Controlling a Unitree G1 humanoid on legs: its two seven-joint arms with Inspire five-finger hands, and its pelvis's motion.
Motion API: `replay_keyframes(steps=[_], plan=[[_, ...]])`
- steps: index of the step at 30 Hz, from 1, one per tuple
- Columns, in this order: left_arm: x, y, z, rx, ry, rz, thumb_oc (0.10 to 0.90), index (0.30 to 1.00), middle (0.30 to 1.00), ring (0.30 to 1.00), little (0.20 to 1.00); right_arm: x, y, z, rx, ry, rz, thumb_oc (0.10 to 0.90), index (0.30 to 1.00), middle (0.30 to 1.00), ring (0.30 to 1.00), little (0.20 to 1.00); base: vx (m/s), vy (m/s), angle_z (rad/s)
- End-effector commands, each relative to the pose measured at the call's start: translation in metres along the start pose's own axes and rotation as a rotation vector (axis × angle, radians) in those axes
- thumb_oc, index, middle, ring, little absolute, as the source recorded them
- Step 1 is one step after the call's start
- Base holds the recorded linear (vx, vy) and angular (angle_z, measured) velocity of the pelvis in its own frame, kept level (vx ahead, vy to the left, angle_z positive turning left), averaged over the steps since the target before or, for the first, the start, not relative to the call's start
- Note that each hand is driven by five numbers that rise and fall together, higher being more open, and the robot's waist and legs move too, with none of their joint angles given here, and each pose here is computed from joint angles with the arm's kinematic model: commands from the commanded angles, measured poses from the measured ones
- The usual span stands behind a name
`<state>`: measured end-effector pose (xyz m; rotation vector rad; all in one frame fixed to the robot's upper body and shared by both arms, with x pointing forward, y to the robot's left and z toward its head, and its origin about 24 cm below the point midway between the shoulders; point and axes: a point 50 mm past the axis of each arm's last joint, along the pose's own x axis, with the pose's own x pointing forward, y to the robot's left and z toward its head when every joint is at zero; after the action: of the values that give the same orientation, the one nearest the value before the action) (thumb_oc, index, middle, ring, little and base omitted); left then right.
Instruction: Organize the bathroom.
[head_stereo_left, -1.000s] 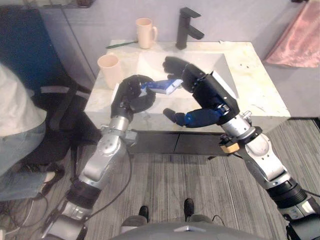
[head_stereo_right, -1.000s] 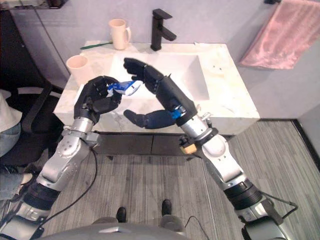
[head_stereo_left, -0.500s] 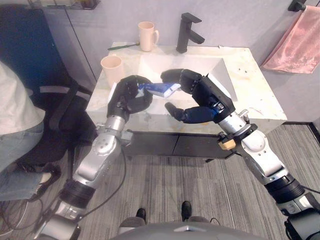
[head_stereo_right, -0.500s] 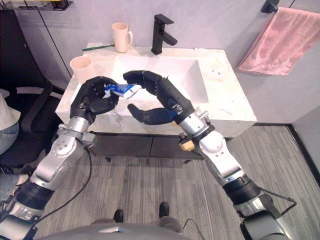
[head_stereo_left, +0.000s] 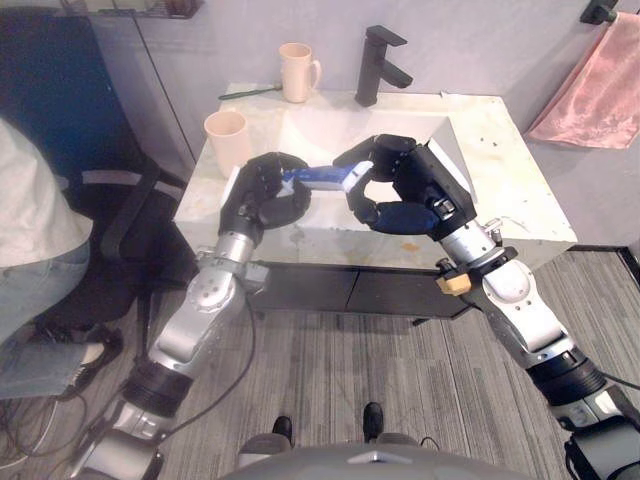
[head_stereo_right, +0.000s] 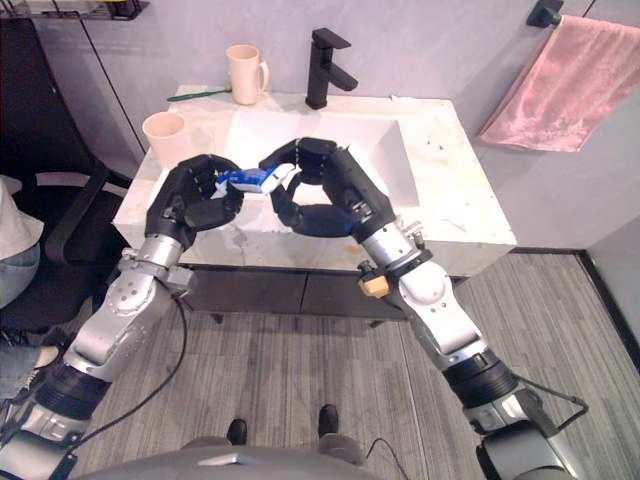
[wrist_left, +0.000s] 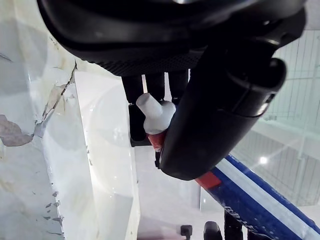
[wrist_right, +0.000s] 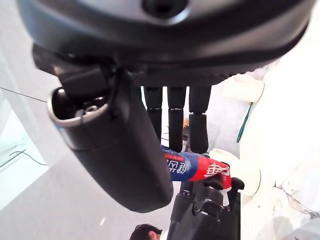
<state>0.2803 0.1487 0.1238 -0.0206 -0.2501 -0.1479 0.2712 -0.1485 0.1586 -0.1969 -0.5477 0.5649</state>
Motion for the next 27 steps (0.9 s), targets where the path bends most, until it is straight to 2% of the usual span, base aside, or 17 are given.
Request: replay_keyframes(steps=[1,7,13,18,21,27], plan=[[0.021,0.004,0.039,-0.004,-0.224,0.04,0.8,0.9,0.9,0.9,0.9,0.02,-0.003,0.035,-0.006,-0.238,0.008,0.4,0.3,0.3,0.3,0.3,0.0,0.0,0.0],[0.017,0.019,0.031,0.087,-0.2,0.163,0.8,0.9,0.9,0.9,0.9,0.025,-0.013,0.041,-0.065,-0.266,-0.073,0.4,0.3,0.3,0.3,0.3,0.0,0.024,0.03],[0.006,0.038,0.034,0.259,-0.243,0.257,0.8,0.9,0.9,0.9,0.9,0.032,-0.033,0.061,-0.182,-0.359,-0.258,0.4,0.3,0.3,0.3,0.3,0.0,0.045,0.06],[-0.008,0.045,0.039,0.35,-0.279,0.262,0.8,0.9,0.9,0.9,0.9,0.034,-0.048,0.08,-0.266,-0.45,-0.396,0.4,0.3,0.3,0.3,0.3,-0.01,0.064,0.23],[-0.021,0.044,0.042,0.385,-0.302,0.211,0.8,0.9,0.9,0.9,0.9,0.039,-0.06,0.096,-0.352,-0.511,-0.51,0.4,0.3,0.3,0.3,0.3,-0.02,0.069,0.26],[-0.034,0.041,0.038,0.368,-0.289,0.144,0.8,0.9,0.9,0.9,0.9,0.033,-0.084,0.111,-0.466,-0.61,-0.733,0.4,0.3,0.3,0.3,0.3,-0.04,0.099,0.25]])
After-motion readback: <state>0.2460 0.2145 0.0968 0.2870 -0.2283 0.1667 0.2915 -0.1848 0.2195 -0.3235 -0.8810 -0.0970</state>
